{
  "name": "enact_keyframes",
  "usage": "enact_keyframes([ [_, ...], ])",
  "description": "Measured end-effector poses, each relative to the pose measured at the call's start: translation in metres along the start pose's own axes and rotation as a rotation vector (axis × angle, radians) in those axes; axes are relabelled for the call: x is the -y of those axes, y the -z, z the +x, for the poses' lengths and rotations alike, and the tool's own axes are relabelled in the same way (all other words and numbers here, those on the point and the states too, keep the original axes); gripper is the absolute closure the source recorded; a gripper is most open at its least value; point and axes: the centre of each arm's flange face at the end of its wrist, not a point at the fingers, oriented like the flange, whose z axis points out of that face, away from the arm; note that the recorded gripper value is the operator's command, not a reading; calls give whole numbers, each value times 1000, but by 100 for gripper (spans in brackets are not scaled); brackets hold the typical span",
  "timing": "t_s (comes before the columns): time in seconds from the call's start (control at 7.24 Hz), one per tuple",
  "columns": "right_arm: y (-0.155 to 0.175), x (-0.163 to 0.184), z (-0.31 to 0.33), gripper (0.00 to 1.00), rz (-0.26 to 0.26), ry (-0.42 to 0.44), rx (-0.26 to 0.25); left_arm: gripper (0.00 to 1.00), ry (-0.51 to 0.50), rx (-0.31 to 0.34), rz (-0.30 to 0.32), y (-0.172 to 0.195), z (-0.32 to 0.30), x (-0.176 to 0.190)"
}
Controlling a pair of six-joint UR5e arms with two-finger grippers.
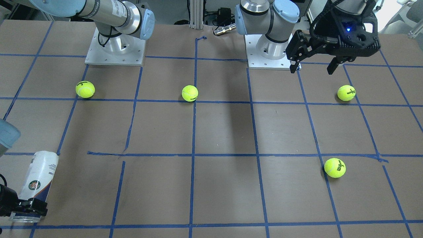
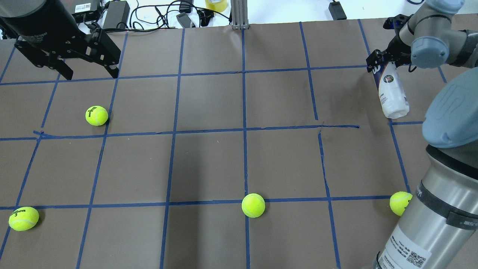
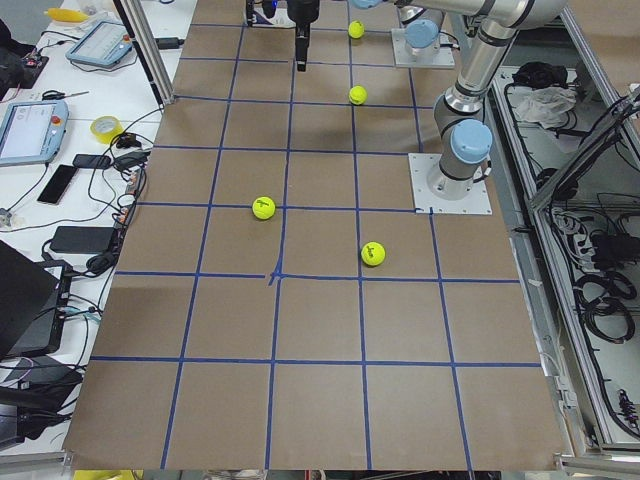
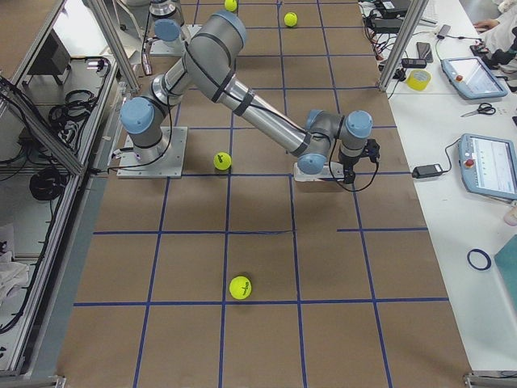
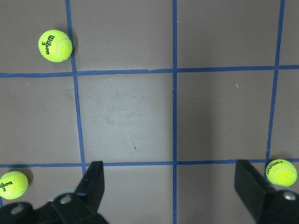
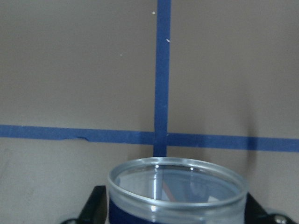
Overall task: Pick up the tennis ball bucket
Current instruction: 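Lower the right gripper and close it around the can's closed end, then lift the can with the right gripper and carry it toward the left gripper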
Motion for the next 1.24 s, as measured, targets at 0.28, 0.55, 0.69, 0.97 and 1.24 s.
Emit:
enact_keyframes([
  [0.28, -4, -2, 0, 6, -11, 5, 6, 0, -1, 0, 0, 0, 0, 0],
  [0.55, -8, -3, 0, 25, -16, 5, 11, 0, -1, 0, -1, 0, 0, 0],
  [0.69, -8, -4, 0, 34, -17, 5, 11, 0, -1, 0, 0, 0, 0, 0],
  [0.97, -6, -4, 0, 47, -17, 9, 6, 0, 3, -1, 0, 0, 0, 0],
  [1.24, 8, -1, -2, 47, -5, 14, -7, 0, 7, -1, 1, 0, 0, 0],
])
